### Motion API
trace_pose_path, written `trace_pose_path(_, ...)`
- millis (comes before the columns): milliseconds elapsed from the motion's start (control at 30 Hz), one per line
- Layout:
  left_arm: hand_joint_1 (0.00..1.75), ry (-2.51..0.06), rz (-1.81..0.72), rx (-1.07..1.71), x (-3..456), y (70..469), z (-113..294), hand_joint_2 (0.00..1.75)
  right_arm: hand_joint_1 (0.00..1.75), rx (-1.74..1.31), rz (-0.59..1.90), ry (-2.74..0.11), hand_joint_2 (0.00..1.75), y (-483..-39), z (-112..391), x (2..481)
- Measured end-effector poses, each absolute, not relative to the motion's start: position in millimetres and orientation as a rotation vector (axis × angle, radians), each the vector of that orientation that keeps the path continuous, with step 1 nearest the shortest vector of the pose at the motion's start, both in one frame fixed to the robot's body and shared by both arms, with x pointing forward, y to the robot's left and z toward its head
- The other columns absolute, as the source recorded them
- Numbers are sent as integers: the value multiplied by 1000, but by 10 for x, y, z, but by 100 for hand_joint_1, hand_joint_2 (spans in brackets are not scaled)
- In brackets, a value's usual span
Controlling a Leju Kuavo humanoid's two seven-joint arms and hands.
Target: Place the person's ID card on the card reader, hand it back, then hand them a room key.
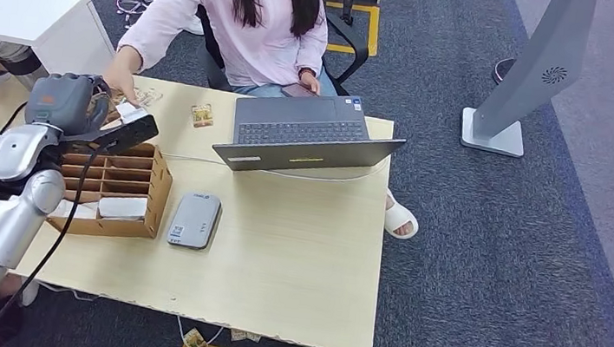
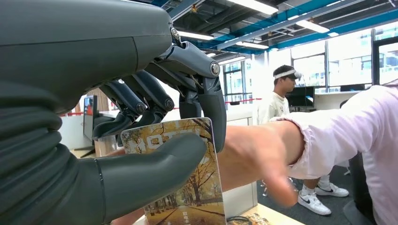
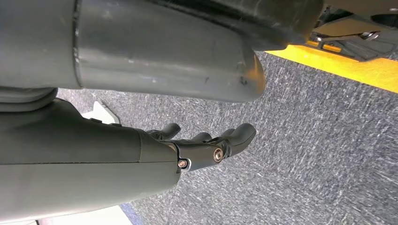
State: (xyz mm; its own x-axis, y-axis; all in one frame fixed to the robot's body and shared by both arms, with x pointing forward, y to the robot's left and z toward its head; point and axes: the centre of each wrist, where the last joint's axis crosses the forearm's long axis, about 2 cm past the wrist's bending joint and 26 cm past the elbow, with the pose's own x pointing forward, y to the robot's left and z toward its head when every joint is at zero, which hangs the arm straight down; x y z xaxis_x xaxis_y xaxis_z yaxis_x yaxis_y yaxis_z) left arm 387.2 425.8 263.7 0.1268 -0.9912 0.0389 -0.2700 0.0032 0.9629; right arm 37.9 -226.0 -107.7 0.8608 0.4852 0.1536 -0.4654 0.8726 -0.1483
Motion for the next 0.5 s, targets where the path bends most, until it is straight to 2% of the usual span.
trace_pose_path(367, 174, -1226, -949, 1427, 4115, 4339, 2598, 175, 0, -100, 511, -183, 0, -2253, -1075, 391)
trace_pose_path(500, 0, -1215, -944, 1423, 4139, 4366, 2586, 175, 0, -99, 514, -181, 0, -2252, -1075, 391)
